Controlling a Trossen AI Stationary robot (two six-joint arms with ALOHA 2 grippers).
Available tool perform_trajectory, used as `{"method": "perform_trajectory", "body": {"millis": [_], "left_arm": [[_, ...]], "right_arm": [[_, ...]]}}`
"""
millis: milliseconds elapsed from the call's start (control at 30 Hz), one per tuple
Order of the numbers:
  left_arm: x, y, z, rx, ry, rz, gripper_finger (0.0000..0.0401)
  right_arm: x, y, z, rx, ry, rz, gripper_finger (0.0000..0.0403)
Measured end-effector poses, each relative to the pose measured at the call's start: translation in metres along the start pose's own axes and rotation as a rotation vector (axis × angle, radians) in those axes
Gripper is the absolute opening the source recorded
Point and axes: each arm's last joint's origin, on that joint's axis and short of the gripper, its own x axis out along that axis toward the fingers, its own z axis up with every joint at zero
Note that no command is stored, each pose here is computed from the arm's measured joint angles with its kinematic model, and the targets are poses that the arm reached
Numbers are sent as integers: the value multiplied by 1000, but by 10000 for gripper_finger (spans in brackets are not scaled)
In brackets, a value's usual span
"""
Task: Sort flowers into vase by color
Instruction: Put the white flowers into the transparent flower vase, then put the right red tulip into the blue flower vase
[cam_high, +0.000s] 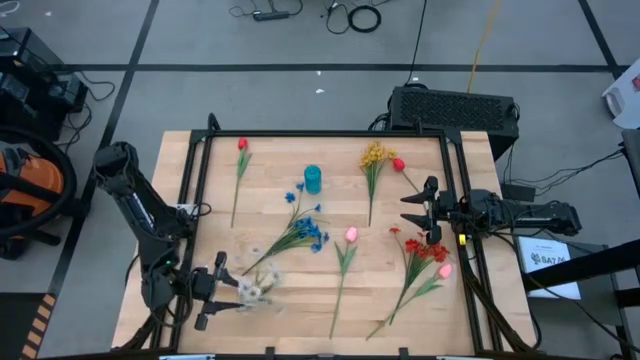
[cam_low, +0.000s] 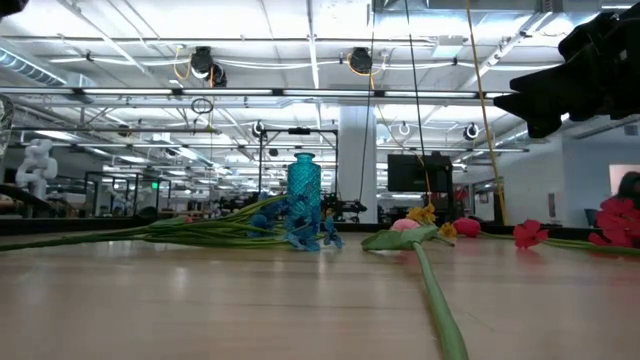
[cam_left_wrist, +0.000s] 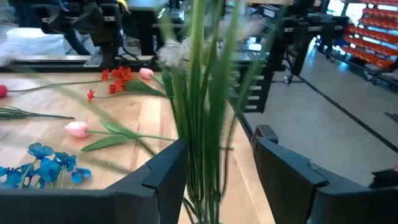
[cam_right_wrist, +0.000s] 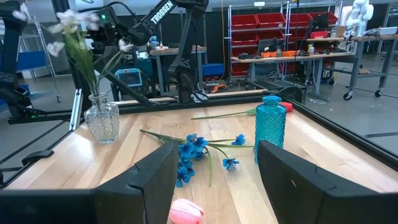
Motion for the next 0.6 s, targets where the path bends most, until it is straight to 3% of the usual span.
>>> {"method": "perform_trajectory", "body": {"millis": [300,467,600], "left_arm": [[-22,21,8,-14,70,18,191],[-34,38,4,-108,157,68,191],[-39,42,8,-167,167,39,191]], "right_arm": [[0,0,0,0,0,0,212],[0,0,0,0,0,0,212],[0,0,0,0,0,0,212]]}}
